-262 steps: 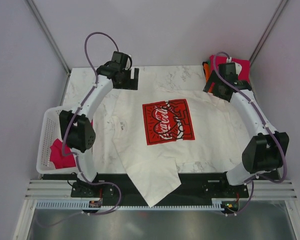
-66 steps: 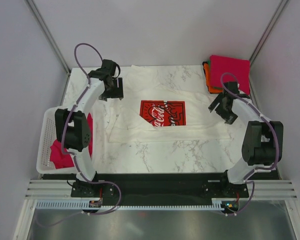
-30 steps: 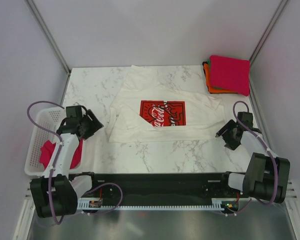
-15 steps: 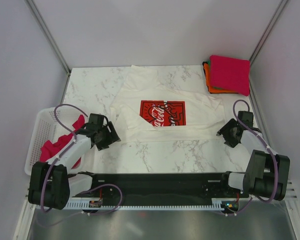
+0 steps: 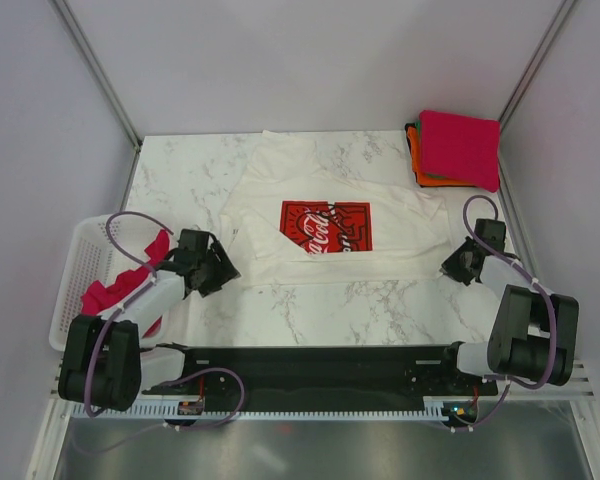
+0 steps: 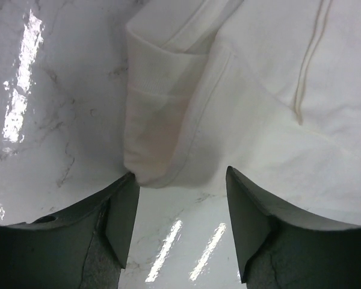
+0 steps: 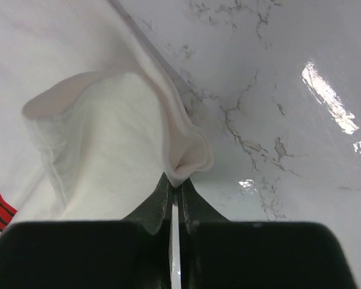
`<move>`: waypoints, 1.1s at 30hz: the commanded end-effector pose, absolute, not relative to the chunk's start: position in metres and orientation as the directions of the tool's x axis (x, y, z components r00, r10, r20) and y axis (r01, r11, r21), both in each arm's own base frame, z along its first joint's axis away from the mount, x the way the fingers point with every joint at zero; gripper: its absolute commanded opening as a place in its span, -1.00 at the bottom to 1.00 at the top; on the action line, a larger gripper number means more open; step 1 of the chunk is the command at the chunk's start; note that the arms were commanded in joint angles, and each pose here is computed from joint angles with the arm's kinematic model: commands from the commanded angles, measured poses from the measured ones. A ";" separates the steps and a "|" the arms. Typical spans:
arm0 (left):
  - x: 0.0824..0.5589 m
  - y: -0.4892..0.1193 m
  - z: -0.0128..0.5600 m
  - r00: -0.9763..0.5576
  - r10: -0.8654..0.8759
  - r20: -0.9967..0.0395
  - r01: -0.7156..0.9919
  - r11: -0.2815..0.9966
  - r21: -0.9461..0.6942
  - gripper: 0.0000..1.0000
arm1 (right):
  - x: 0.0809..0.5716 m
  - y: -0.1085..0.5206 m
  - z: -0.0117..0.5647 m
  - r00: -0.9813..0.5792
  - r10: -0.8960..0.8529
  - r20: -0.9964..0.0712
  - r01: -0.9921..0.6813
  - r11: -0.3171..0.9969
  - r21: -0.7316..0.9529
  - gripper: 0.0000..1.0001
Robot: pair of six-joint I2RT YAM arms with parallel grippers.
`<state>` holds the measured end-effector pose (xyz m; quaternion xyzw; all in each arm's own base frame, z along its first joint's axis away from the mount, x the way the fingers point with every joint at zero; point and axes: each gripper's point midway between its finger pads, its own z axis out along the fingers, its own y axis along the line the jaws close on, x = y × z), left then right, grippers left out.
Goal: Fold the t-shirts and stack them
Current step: Fold the tshirt
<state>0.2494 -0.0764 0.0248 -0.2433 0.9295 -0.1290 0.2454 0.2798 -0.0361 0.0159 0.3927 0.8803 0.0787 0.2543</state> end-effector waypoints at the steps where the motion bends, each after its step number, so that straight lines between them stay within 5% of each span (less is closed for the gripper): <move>1: 0.249 -0.067 0.006 -0.741 -0.549 -0.387 -0.454 0.834 -0.312 0.32 | 0.277 -0.044 0.007 -0.559 0.727 -0.399 0.668 0.680 0.302 -1.00; 3: 0.259 -0.066 0.010 -0.729 -0.550 -0.407 -0.453 0.834 -0.316 0.22 | 0.279 -0.044 0.004 -0.557 0.734 -0.388 0.676 0.672 0.301 -1.00; 7: 0.290 -0.068 0.037 -0.691 -0.542 -0.478 -0.417 0.839 -0.349 -0.46 | 0.288 -0.045 0.009 -0.546 0.757 -0.360 0.702 0.647 0.298 -1.00; 11: 0.326 -0.075 0.104 -0.663 -0.530 -0.529 -0.369 0.846 -0.384 -0.69 | 0.333 -0.053 0.073 -0.536 0.749 -0.389 0.662 0.659 0.357 -1.00; 15: 0.341 -0.054 0.210 -0.500 -0.586 -0.638 -0.333 0.810 -0.482 -0.72 | 0.349 -0.066 0.168 -0.434 0.741 -0.512 0.595 0.662 0.455 -1.00; 18: 0.321 -0.047 0.229 -0.472 -0.581 -0.663 -0.325 0.814 -0.481 -0.71 | 0.331 -0.062 0.186 -0.429 0.737 -0.522 0.575 0.669 0.471 -1.00; 27: 0.241 -0.054 0.131 -0.566 -0.649 -0.508 -0.420 0.757 -0.500 -0.64 | 0.252 -0.040 0.105 -0.493 0.762 -0.420 0.647 0.644 0.408 -1.00; 33: 0.207 -0.054 0.124 -0.505 -0.725 -0.467 -0.465 0.685 -0.560 -0.53 | 0.217 -0.044 0.084 -0.419 0.823 -0.383 0.736 0.555 0.388 -1.00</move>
